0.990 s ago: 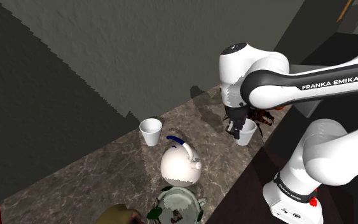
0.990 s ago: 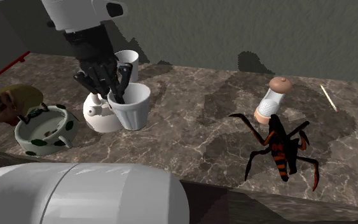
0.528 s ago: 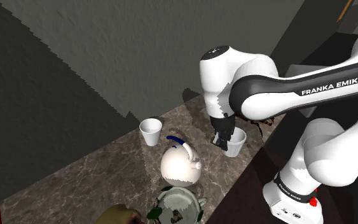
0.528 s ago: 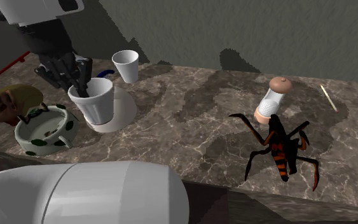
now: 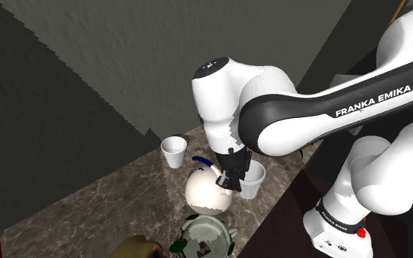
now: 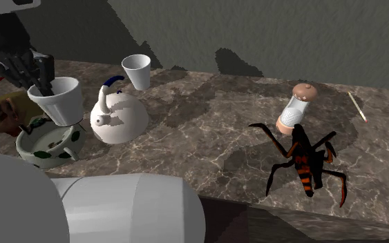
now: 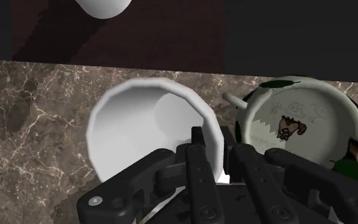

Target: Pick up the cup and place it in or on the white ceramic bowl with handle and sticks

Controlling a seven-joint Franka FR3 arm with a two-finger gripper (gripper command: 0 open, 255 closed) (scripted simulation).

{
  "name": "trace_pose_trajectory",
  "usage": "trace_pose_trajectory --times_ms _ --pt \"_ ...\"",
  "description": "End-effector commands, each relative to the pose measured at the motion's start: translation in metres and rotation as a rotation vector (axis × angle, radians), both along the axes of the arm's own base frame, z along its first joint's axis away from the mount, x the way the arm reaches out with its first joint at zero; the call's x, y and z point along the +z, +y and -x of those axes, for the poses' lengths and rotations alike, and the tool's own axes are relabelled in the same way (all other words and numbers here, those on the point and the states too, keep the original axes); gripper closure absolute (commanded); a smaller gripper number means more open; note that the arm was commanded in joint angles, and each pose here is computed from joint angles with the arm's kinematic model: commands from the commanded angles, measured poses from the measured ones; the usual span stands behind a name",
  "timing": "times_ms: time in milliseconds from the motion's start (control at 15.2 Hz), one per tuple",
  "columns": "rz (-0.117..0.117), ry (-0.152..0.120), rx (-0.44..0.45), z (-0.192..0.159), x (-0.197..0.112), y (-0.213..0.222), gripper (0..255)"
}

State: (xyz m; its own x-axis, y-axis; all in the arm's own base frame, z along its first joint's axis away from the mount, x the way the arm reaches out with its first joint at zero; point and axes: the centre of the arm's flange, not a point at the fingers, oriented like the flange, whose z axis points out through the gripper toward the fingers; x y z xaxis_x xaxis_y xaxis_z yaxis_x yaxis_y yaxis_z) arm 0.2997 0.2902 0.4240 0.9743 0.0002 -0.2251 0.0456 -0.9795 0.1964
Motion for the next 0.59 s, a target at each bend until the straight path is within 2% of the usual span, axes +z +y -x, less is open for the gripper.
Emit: trace_pose_trajectory --times_ms 0,528 --pt "-0.001 0.0 -0.001 0.001 0.001 0.027 255" --pt "-0.001 0.0 -0.001 -0.006 0.007 0.132 255"
